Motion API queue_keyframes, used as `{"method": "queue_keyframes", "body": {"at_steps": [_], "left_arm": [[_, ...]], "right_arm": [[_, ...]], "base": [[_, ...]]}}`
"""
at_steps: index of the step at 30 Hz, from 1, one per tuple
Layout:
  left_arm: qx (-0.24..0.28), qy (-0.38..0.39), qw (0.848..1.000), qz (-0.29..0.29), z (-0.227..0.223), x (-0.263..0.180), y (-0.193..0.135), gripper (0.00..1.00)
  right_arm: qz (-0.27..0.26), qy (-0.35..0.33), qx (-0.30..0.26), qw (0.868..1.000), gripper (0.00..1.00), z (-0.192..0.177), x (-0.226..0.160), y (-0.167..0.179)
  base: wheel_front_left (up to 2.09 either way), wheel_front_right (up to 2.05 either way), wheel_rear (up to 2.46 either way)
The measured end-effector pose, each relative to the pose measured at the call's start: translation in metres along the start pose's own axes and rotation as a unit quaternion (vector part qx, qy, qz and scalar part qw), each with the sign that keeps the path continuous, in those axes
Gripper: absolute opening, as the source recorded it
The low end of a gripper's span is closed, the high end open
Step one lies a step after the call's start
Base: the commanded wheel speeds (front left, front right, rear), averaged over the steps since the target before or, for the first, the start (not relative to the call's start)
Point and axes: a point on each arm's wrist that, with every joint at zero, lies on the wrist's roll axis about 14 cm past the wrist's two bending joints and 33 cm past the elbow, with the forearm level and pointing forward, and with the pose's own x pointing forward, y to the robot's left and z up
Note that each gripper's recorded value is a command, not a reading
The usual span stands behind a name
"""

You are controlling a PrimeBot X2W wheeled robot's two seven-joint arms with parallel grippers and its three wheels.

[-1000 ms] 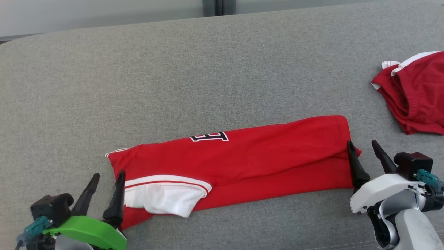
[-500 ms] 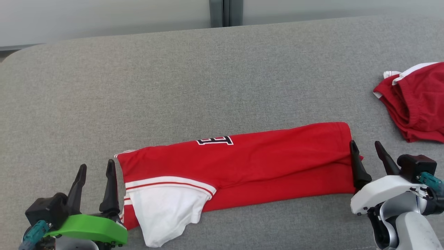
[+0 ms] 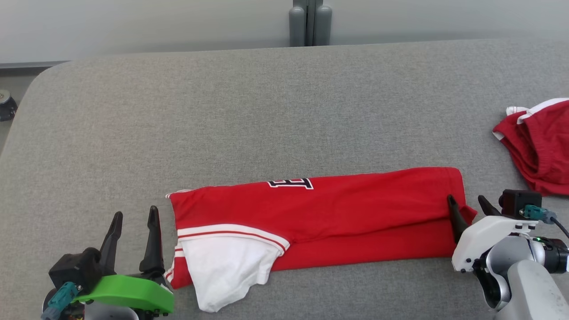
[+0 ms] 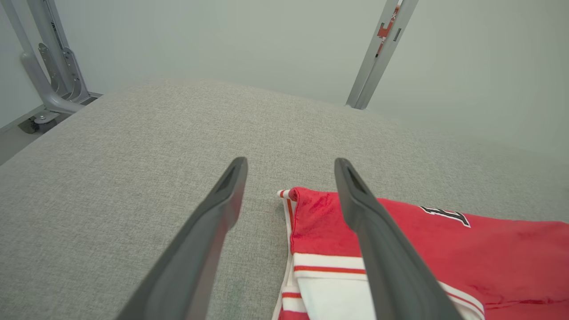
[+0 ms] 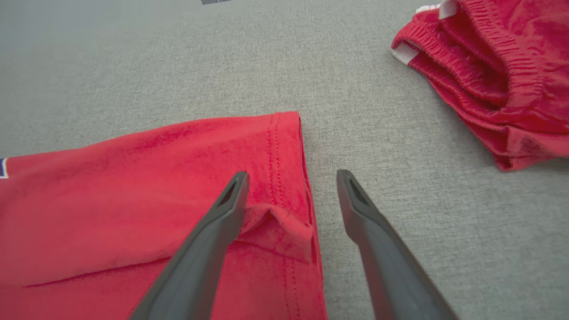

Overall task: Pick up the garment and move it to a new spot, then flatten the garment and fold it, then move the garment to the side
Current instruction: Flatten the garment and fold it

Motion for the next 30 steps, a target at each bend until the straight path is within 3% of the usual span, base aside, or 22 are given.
{"method": "queue_keyframes", "body": {"at_steps": [10,11,12,13,14,23,30], "left_arm": [[0.003,-0.014,1.000,0.023,0.009,-0.006,0.016,1.00],[0.004,-0.015,1.000,0.024,0.009,-0.006,0.017,1.00],[0.005,-0.015,1.000,0.024,0.010,-0.006,0.017,1.00],[0.006,-0.016,1.000,0.023,0.011,-0.006,0.017,1.00],[0.008,-0.017,1.000,0.021,0.011,-0.005,0.016,1.00],[0.014,-0.012,1.000,-0.004,0.010,0.001,0.000,1.00],[0.016,-0.002,1.000,-0.027,0.004,0.007,-0.016,1.00]], "right_arm": [[0.008,0.092,0.010,0.996,1.00,-0.038,0.012,0.004],[0.011,0.097,0.018,0.995,0.75,-0.040,0.013,0.006],[0.012,0.099,0.022,0.995,0.39,-0.041,0.013,0.007],[0.014,0.101,0.023,0.995,0.30,-0.041,0.013,0.007],[0.014,0.102,0.023,0.994,0.00,-0.041,0.014,0.007],[0.003,0.083,0.029,0.996,0.00,-0.027,0.011,-0.010],[-0.062,0.053,0.015,0.997,0.00,-0.003,-0.007,-0.077]], "base": [[0.00,0.00,0.00],[0.00,0.00,0.00],[0.00,0.00,0.00],[0.00,0.00,0.00],[0.00,0.00,0.00],[0.00,0.00,0.00],[0.00,0.00,0.00]]}}
